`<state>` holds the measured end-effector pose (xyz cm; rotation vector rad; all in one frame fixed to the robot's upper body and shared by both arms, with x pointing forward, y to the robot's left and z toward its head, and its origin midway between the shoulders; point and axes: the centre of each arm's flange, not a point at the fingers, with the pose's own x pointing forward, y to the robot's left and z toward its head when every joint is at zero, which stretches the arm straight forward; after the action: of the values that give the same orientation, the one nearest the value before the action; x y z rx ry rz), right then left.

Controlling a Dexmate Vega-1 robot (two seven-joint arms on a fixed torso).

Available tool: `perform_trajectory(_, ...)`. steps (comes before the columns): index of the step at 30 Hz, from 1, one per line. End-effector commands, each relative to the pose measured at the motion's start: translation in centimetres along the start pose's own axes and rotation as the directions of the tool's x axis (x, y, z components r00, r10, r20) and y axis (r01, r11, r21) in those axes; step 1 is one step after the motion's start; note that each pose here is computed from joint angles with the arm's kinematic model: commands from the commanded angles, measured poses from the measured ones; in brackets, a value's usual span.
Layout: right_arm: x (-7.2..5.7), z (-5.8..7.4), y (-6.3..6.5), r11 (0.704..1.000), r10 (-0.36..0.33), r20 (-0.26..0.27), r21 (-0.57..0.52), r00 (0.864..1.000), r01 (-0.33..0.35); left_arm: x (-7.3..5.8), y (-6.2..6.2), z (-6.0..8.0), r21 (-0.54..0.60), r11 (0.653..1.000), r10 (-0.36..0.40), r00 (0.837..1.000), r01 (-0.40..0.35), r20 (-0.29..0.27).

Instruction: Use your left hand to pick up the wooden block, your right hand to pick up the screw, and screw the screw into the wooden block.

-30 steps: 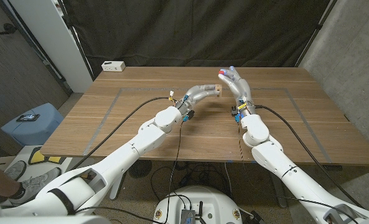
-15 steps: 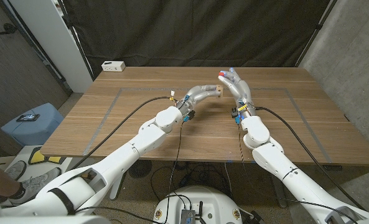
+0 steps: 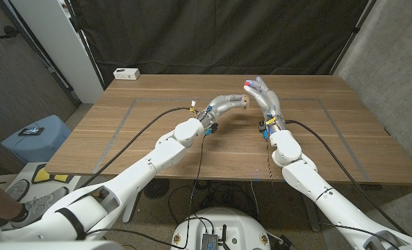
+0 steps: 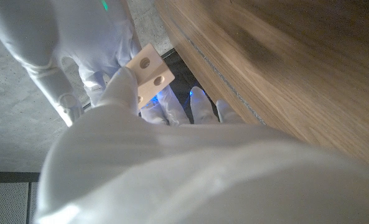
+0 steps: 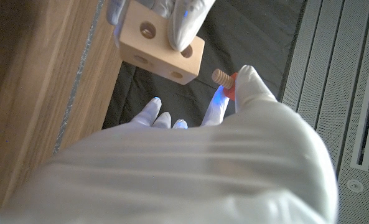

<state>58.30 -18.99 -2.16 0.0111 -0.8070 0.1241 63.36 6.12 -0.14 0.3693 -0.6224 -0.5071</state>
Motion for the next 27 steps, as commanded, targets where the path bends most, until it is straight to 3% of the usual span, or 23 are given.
perform_trajectory(1,-0.35,-0.38,-0.06,1.0,-0.003,-0.011,0.001,1.0,0.003,0.18,-0.08,0.05,0.001,1.0,-0.009,1.0,0.009,0.003)
perform_trajectory(27,-1.05,-0.7,0.04,1.0,-0.001,-0.02,-0.001,1.0,0.001,-0.1,-0.2,0.03,0.006,1.0,-0.011,1.0,0.011,0.004)
